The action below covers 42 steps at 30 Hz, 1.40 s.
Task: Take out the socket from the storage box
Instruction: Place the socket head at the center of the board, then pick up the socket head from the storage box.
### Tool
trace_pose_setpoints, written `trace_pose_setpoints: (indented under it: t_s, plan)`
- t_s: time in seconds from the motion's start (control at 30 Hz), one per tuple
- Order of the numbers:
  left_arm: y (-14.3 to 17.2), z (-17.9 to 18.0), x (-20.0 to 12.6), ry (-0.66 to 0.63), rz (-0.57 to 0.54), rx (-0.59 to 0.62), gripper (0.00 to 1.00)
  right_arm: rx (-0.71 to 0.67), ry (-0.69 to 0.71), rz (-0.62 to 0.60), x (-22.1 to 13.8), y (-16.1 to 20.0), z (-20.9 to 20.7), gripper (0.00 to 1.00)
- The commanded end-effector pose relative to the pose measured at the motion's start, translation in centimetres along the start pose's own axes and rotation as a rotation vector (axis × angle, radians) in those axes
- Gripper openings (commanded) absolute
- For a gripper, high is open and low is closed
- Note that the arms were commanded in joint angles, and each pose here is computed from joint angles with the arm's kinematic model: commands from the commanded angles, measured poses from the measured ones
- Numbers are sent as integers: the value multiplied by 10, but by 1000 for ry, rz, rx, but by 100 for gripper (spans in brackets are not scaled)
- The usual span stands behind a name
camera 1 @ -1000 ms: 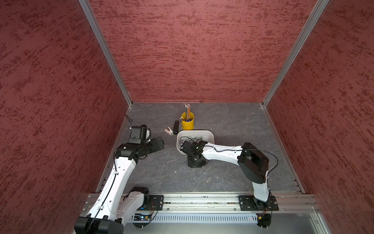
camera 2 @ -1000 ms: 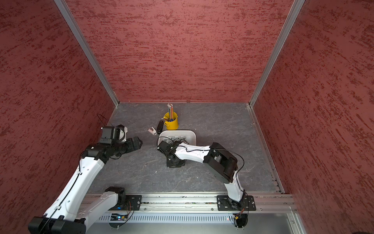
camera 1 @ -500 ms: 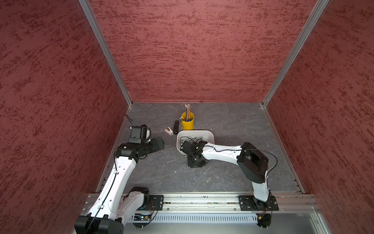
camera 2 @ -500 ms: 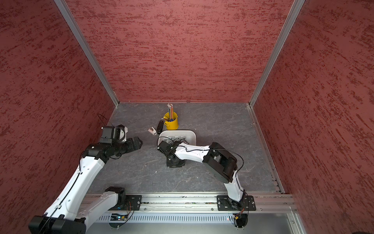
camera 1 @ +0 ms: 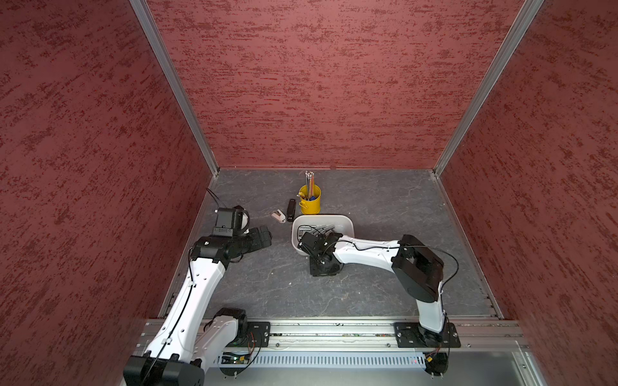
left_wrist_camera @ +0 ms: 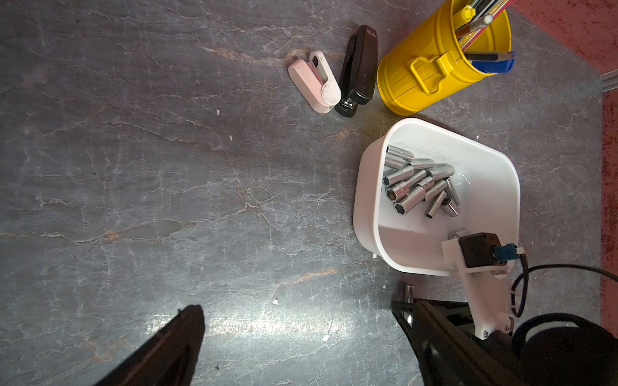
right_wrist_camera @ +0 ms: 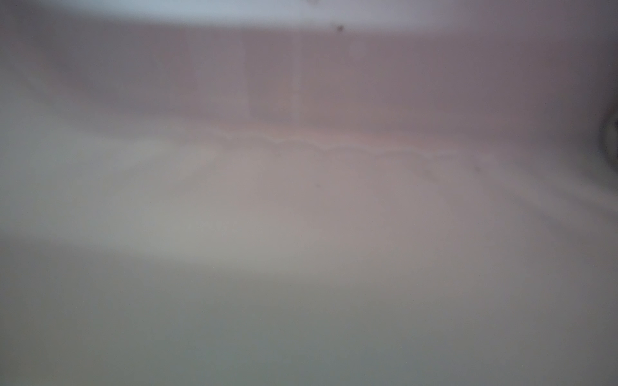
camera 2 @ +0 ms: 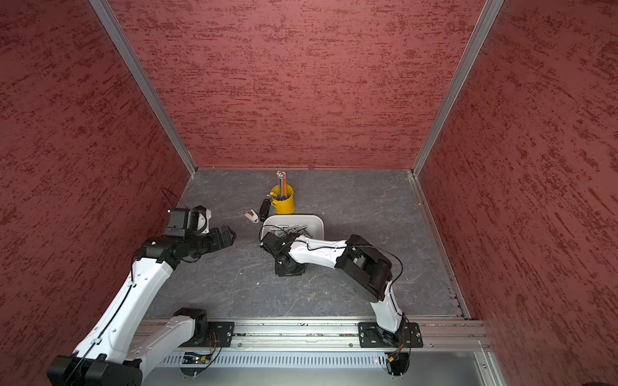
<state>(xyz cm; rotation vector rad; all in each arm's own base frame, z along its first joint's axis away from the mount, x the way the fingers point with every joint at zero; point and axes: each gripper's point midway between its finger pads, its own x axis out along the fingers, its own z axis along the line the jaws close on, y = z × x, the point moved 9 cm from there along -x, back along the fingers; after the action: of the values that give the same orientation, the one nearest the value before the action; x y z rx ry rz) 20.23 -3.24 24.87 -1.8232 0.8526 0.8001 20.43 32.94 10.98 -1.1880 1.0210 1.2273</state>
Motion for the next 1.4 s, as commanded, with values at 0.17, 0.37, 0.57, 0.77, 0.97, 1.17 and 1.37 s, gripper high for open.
trace_pose_setpoints:
  t_s: [0.17, 0.37, 0.57, 0.77, 0.97, 1.17, 1.37]
  plan:
    - [-1, -6, -3, 26, -2, 29, 100, -45, -9, -83, -39, -2, -11, 47]
    - [1, -27, 2, 114, 48, 114, 95, -85, -94, -164, -82, -19, -35, 47]
    - [-6, -94, 12, 66, 81, 377, 89, -85, -206, -299, -115, -61, -95, 45]
    - [-15, -150, 70, 39, 230, 530, 76, -24, -183, -361, -111, -92, -141, 43]
    - [-21, -175, 131, 38, 324, 581, 51, -28, -171, -409, -94, -97, -159, 42]
    - [-22, -173, 178, 27, 397, 572, 32, -47, -123, -459, -80, -94, -168, 40]
    - [-19, -169, 204, 0, 429, 568, 26, -49, -137, -444, -71, -95, -167, 40]
